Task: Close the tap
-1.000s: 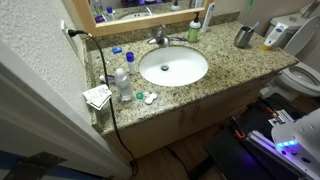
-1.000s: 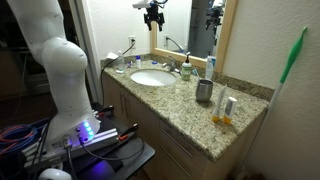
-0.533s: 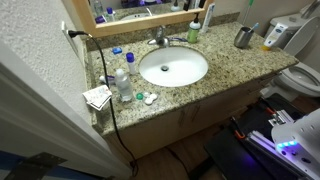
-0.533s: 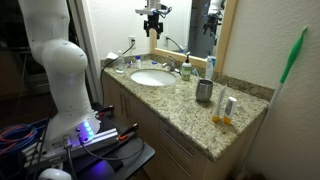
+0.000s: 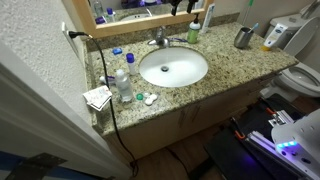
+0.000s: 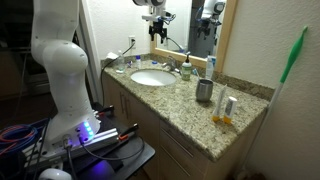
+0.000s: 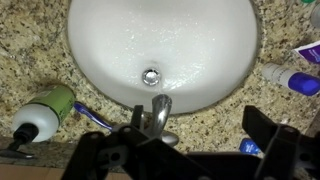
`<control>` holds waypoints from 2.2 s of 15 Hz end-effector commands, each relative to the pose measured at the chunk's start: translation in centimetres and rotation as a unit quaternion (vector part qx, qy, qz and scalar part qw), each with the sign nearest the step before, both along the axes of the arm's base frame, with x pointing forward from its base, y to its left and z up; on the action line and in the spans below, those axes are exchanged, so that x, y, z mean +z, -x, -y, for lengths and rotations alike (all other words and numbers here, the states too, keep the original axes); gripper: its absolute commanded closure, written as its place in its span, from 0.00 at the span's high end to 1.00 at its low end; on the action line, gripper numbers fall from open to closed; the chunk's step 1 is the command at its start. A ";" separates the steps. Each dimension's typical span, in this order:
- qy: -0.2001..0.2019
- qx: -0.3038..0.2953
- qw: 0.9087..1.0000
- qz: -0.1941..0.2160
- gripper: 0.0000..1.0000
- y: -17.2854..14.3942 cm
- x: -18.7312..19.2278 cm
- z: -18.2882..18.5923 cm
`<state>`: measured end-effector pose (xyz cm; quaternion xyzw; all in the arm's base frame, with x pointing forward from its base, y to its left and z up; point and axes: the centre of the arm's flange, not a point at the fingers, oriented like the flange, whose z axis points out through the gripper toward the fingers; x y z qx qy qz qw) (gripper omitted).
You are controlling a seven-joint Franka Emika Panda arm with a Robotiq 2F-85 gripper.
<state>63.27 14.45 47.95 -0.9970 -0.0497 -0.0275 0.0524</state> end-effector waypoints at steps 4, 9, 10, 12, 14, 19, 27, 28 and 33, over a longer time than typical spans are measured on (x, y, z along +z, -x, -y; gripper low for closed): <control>-0.010 -0.034 0.999 0.009 1.00 -2.4 -2.8 0.0; -0.009 -0.078 0.997 0.027 1.00 -5.9 -6.0 -0.8; -0.012 -0.089 0.995 0.031 1.00 -6.5 -6.4 -1.1; -0.012 -0.082 0.996 0.022 1.00 -4.8 -6.4 -0.6; -0.014 -0.091 0.995 0.024 1.00 -5.5 -6.8 -0.9; -0.020 -0.097 0.995 -0.016 1.00 -7.5 -8.4 -0.8; -0.003 -0.148 0.989 -0.015 1.00 -12.4 -10.8 0.2; -0.011 -0.136 0.991 -0.015 1.00 -9.6 -10.8 0.5; -0.008 -0.142 0.990 -0.010 1.00 -10.9 -11.6 0.7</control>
